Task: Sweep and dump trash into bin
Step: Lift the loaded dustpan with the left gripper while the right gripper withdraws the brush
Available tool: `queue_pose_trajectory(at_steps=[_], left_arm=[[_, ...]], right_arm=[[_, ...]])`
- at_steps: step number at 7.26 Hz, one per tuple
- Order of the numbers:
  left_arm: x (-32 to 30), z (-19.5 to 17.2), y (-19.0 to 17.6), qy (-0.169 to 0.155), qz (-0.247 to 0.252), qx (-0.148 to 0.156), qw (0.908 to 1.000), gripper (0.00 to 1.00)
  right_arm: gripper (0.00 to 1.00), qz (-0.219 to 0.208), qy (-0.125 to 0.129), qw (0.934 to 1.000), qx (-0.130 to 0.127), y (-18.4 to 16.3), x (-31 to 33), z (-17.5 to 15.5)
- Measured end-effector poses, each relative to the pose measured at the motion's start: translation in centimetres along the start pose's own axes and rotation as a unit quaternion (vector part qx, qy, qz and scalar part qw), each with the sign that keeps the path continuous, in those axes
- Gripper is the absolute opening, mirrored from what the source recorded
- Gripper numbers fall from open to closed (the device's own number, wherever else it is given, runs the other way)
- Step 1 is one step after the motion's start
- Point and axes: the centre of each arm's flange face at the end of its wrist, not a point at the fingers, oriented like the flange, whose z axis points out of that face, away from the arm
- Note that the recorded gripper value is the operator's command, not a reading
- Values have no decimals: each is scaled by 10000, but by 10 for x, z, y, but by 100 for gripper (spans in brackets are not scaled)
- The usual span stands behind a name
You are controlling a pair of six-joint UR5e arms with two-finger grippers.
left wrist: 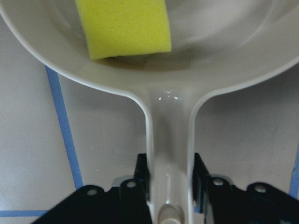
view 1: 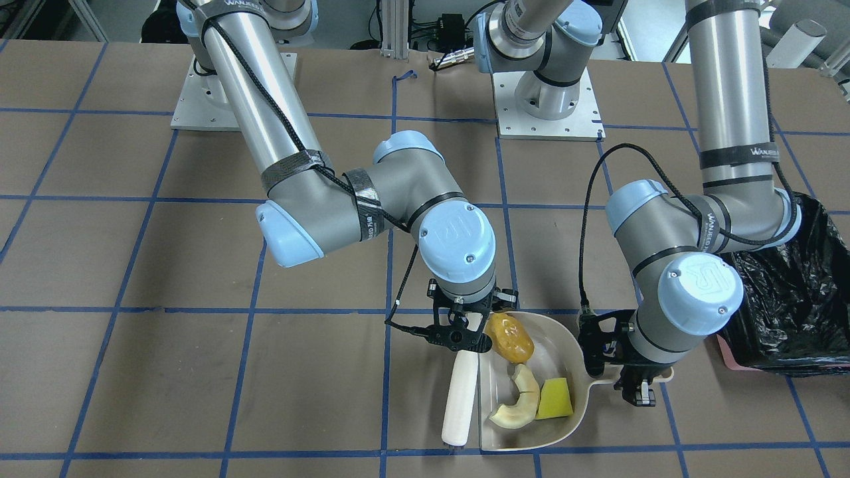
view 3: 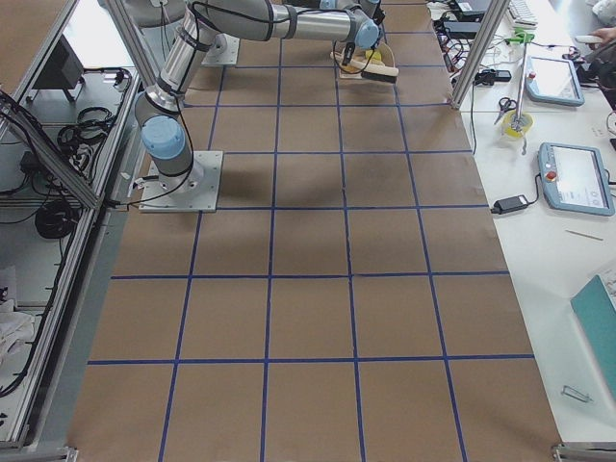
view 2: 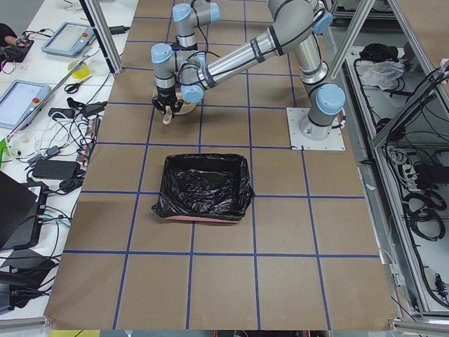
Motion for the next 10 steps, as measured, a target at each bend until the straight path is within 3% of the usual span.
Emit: queue_pose_trajectory(at_steps=[2, 4, 5, 6, 7, 8, 10], left_arm=[[0, -2, 1, -18, -22, 56, 10000, 0], [2, -4, 8, -66, -137, 427, 9990, 0], [3, -4, 15, -108, -248, 804, 9964, 0], [4, -6, 22, -126, -391, 1380, 9896, 0], [4, -12, 30, -102, -545, 1966, 9789, 0], [5, -19, 40, -85, -681, 2354, 9695, 0], [12, -33, 71, 37, -887, 2751, 9573, 0]], right_arm=[[0, -176, 530, 9984, 103, -17, 37, -27], [0, -337, 783, 9963, 85, -34, 121, -103], [0, -506, 787, 9956, 42, -35, 177, -139], [0, -635, 758, 9951, 28, -27, 229, -164], [0, -683, 770, 9947, 55, -22, 277, -176], [0, -650, 857, 9942, 46, -27, 325, -179], [0, -672, 899, 9936, -91, -44, 404, -178]])
